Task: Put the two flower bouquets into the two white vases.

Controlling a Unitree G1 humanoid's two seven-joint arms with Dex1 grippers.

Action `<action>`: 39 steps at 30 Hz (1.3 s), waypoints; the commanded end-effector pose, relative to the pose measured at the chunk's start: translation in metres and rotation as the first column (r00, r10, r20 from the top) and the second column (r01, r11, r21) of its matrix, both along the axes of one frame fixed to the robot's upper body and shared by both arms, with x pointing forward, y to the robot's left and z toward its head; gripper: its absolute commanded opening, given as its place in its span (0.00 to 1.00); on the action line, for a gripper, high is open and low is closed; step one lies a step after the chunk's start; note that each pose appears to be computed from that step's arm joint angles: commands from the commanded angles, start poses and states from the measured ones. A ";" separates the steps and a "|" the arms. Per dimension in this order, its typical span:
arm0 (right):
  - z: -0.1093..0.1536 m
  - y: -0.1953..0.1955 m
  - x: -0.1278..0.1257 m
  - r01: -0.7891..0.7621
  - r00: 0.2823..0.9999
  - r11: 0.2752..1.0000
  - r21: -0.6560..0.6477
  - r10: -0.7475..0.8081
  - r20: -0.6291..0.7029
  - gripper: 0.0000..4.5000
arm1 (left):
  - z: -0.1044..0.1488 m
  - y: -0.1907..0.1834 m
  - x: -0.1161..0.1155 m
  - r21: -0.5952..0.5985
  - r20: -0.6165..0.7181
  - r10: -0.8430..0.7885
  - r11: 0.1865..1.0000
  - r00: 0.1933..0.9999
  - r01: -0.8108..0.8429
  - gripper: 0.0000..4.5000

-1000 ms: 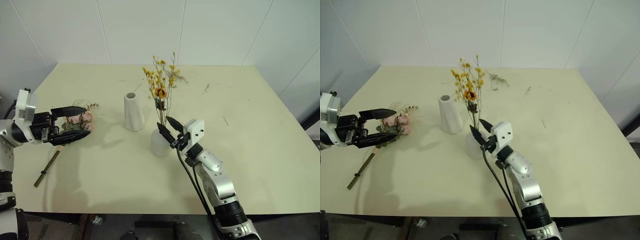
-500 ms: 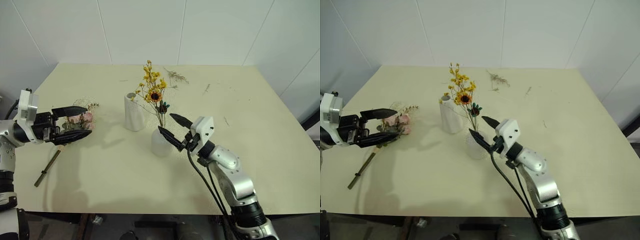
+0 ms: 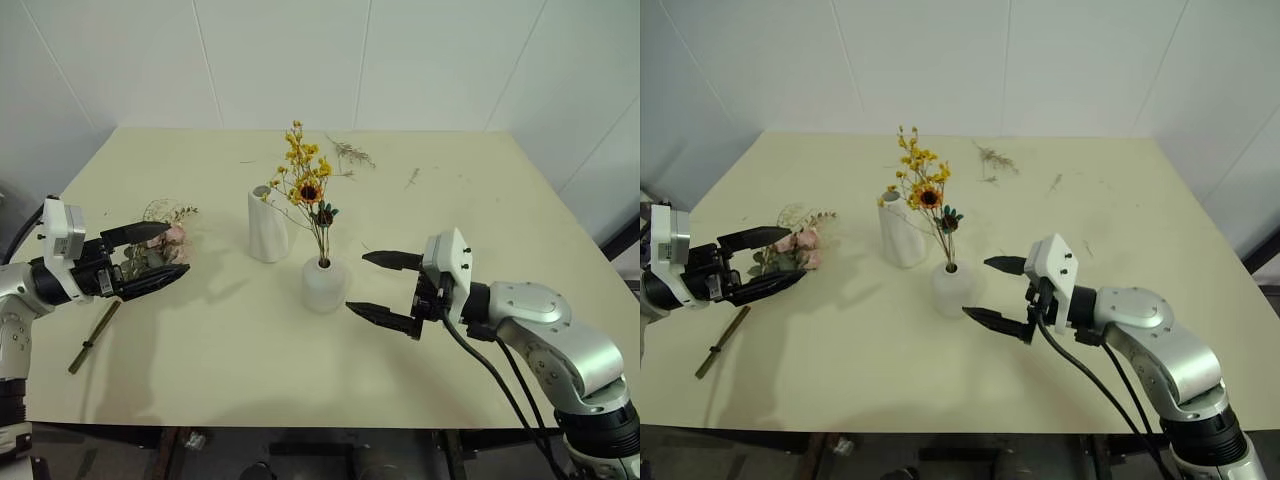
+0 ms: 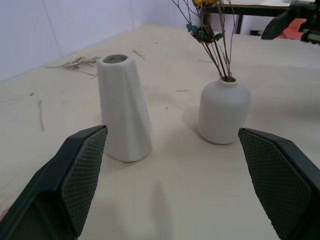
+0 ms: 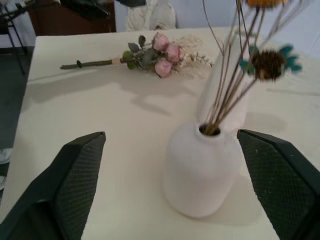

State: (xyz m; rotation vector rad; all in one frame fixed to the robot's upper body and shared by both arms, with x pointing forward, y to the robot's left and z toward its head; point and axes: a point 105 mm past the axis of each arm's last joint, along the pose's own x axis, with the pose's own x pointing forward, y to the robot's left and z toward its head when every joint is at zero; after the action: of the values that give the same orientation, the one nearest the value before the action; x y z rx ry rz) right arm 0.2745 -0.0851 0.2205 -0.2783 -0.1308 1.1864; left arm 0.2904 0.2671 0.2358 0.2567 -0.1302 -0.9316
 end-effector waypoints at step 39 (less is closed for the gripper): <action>0.046 -0.031 -0.012 -0.308 0.951 0.946 -0.101 0.308 -0.015 1.00 | -0.090 0.098 0.005 0.324 -0.515 0.743 0.630 0.428 -0.705 1.00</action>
State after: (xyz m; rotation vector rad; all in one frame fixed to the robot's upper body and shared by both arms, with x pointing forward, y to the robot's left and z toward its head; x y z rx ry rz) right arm 0.2671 -0.1141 0.2579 -0.3239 -0.0738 1.5111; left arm 0.2950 0.3587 0.1379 -0.0029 0.6091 -0.1036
